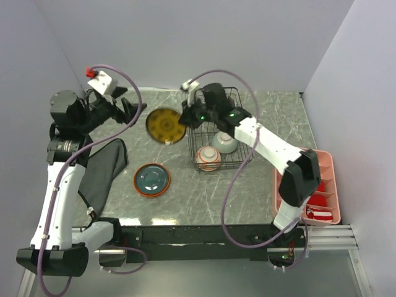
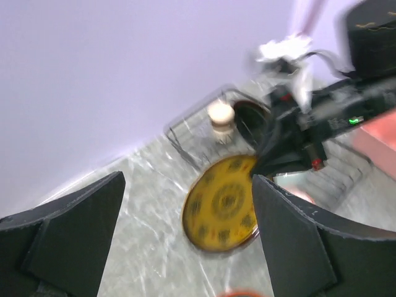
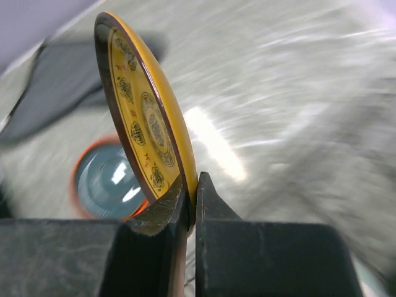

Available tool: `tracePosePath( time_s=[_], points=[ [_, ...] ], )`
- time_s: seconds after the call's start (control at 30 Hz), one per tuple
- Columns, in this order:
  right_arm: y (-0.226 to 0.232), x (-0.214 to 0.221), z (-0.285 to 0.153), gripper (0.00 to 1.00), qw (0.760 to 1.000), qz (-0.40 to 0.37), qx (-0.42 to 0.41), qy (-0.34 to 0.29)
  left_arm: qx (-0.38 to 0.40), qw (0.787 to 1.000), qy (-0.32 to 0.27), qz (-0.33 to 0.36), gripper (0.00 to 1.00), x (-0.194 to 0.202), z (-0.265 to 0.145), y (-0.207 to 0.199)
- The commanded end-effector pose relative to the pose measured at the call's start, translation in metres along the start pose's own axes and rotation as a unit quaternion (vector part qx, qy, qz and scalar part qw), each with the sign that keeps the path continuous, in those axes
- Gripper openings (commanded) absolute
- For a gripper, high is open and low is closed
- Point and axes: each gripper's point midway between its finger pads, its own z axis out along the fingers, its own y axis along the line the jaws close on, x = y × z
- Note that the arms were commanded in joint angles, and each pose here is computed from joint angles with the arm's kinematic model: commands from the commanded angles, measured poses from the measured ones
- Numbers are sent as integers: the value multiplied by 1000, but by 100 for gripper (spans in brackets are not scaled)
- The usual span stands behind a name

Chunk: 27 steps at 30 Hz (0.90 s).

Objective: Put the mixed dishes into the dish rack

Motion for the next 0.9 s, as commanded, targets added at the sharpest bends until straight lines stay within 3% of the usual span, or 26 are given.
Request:
tracePosePath(
  time_s=[0.0, 0.1, 0.13, 0.27, 0.37, 0.6, 0.87],
  points=[
    [-51, -87, -70, 0, 967, 19, 207, -145, -81, 995, -34, -48, 90, -5, 7, 29],
    [-90, -93, -111, 0, 918, 60, 349, -181, -80, 994, -33, -71, 90, 10, 8, 27],
    [-106, -91, -127, 0, 891, 70, 408, -186, -76, 993, -36, -77, 90, 10, 8, 25],
    [-129, -78, -165, 0, 824, 95, 522, -200, -70, 991, -37, -110, 91, 20, 10, 20],
    [-137, -63, -174, 0, 798, 105, 563, -188, -67, 991, -36, -108, 91, 21, 8, 18],
    [-150, -34, -161, 0, 785, 97, 598, -130, -75, 991, -34, -109, 92, 26, 2, 15],
    [-158, -15, -137, 0, 786, 101, 603, -93, -78, 991, -27, -102, 93, 32, -4, 14]
  ],
)
